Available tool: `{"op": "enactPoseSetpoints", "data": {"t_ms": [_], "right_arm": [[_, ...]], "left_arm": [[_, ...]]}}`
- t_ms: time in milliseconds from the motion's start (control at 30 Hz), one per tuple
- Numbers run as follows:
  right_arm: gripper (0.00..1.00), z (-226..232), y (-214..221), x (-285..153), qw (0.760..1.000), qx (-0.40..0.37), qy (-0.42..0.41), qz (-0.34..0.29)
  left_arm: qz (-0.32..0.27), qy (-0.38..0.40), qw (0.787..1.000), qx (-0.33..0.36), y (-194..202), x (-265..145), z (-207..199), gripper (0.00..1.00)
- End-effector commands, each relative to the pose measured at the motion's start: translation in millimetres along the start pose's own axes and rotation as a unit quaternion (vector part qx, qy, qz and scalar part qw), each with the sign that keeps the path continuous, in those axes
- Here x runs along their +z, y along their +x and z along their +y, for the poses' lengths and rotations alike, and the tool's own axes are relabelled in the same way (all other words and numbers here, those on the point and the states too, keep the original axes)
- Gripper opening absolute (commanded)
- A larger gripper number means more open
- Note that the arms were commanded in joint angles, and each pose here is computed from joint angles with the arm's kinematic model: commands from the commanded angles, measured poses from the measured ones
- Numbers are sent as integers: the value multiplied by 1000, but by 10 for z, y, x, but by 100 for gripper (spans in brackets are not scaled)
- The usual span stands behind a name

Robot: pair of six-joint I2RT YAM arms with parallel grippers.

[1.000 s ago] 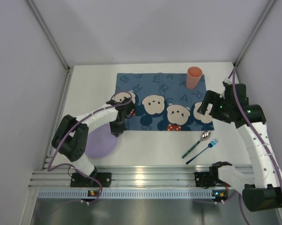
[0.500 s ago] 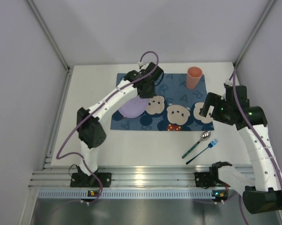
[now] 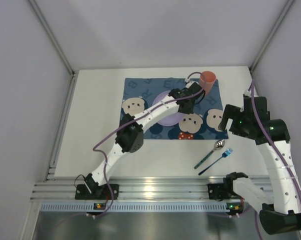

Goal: Set the dinner table for one person

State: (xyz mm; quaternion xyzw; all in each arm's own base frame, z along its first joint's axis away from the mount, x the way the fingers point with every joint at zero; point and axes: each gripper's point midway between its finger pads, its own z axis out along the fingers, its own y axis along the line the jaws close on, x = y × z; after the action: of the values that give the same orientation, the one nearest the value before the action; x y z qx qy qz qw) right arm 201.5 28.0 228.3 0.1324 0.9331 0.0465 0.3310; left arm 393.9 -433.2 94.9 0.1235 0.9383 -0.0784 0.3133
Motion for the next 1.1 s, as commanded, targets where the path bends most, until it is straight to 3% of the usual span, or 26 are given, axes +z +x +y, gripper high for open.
{"op": "enactPoseSetpoints", "data": {"t_ms": [0, 67, 100, 133, 167, 267, 500, 667, 833, 900, 933, 1067], "right_arm": [[100, -107, 55, -10, 1000, -16, 23, 4], [100, -110, 65, 8, 1000, -18, 25, 8], [100, -111, 71, 21, 999, -18, 26, 11], [100, -107, 79, 36, 999, -19, 26, 15], [100, -104, 82, 46, 999, -18, 26, 17], [100, -70, 108, 86, 999, -19, 19, 27], [100, 209, 411, 348, 993, 6, -50, 104], [100, 307, 828, 601, 977, 31, -76, 195], [100, 290, 1052, 800, 968, 51, -65, 236], [100, 274, 1147, 875, 965, 60, -60, 247], [97, 268, 1151, 944, 965, 65, -55, 248], [87, 212, 1178, 1099, 963, 77, -25, 256]], "left_arm": [[-57, 19, 998, -8, -316, -28, -95, 0], [-54, 26, 998, -7, -273, 80, -131, 5], [-51, 29, 998, -5, -249, 119, -149, 16], [-42, 33, 999, -2, -183, 210, -164, 39], [-39, 37, 999, -2, -166, 240, -179, 53], [-23, 43, 999, -6, -98, 326, -161, 80], [-58, 44, 997, -39, -444, -15, -19, 84], [-112, 46, 990, -70, -866, -674, 200, 84], [-158, 39, 983, -90, -1102, -1385, 457, 84], [-151, 33, 984, -88, -1001, -1464, 534, 84], [-164, 38, 981, -97, -1037, -1668, 586, 84], [-136, 19, 985, -101, -649, -1756, 813, 83]]}}
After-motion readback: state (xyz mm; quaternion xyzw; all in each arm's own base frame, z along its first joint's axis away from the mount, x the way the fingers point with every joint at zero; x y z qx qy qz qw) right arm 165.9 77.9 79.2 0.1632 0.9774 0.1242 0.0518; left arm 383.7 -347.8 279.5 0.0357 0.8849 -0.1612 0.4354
